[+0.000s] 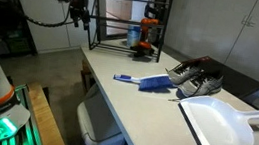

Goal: Put the brush upright

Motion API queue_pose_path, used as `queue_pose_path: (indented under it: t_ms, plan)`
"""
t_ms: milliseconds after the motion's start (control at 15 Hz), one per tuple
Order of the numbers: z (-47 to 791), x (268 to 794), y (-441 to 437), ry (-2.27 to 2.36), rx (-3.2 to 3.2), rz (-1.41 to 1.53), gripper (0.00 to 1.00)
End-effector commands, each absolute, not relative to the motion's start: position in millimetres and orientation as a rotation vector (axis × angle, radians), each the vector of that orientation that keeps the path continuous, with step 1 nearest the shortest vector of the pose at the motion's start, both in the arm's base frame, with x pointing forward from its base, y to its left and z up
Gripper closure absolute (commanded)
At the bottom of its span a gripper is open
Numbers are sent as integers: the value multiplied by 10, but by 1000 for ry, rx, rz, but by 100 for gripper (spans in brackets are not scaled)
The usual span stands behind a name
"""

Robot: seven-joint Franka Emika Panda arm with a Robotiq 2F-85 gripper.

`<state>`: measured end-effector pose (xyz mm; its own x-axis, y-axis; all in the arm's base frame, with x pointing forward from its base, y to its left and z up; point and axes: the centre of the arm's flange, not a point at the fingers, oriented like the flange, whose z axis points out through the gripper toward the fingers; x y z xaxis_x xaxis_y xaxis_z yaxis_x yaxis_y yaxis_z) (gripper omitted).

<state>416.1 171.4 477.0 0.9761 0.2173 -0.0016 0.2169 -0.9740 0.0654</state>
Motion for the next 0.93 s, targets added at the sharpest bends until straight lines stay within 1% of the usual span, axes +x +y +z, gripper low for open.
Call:
queue_pose_path:
  t_ms: [0, 600, 867]
  plan:
    - [4770, 4161, 1714, 336, 3058, 9, 0]
    - [4770, 4161, 1714, 337, 3058, 9, 0]
    - [4508, 4156, 1224, 137, 3088, -57, 0]
